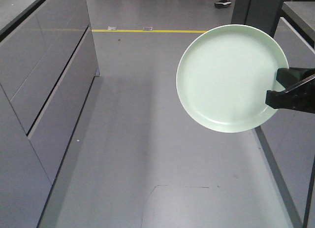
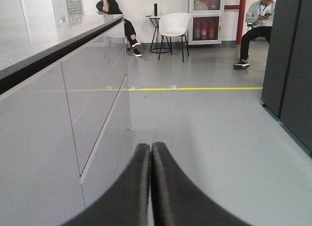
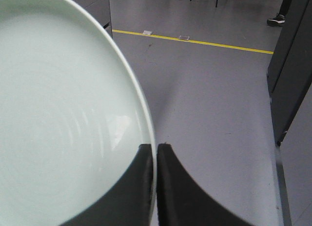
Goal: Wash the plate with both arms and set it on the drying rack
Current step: 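Continue driving down the aisle with the plate held upright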
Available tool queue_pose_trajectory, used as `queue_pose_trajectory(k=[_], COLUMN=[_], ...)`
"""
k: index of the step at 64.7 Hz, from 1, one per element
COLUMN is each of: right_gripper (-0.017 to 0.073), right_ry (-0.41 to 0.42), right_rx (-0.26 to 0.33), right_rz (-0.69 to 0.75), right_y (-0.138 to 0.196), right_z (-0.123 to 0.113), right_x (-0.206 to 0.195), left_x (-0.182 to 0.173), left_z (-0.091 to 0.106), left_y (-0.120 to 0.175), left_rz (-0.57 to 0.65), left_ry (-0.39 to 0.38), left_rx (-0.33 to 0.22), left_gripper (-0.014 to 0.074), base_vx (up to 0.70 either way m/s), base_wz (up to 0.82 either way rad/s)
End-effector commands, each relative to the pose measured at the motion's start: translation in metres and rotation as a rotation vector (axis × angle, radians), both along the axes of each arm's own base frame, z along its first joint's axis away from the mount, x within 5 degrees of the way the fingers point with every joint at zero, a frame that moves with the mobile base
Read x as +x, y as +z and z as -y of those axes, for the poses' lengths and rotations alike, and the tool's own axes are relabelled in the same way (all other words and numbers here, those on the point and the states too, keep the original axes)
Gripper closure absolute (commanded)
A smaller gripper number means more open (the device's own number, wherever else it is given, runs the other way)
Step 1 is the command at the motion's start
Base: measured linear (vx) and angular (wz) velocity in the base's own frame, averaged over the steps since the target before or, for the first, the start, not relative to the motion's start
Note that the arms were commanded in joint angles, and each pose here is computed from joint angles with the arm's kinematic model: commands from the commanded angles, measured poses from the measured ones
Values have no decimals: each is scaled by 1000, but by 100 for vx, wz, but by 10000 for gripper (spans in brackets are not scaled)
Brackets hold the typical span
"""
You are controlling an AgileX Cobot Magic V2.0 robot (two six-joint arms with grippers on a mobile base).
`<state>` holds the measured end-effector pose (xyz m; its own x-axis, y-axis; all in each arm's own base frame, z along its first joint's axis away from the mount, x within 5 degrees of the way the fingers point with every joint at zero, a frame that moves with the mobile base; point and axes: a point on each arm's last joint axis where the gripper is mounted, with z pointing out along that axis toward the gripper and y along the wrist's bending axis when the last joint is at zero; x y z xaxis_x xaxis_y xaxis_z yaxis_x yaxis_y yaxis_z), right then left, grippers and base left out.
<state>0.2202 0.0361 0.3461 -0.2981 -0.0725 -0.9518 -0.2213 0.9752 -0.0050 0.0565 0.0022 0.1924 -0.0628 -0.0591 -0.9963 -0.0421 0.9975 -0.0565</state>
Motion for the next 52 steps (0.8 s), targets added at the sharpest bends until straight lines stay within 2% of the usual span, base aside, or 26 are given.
queue_pose_trajectory(k=[1, 52], right_gripper=[564, 564], right_ry=[-35, -35], right_rx=[12, 12], right_rz=[111, 111], right_y=[19, 19], right_z=[4, 4], right_x=[-1, -1], left_x=[0, 0], left_z=[0, 0], left_y=[2, 2], left_rz=[75, 75], left_ry=[1, 1], left_rx=[-14, -14], left_gripper=[599, 599], base_vx=[12, 12], base_wz=[0, -2])
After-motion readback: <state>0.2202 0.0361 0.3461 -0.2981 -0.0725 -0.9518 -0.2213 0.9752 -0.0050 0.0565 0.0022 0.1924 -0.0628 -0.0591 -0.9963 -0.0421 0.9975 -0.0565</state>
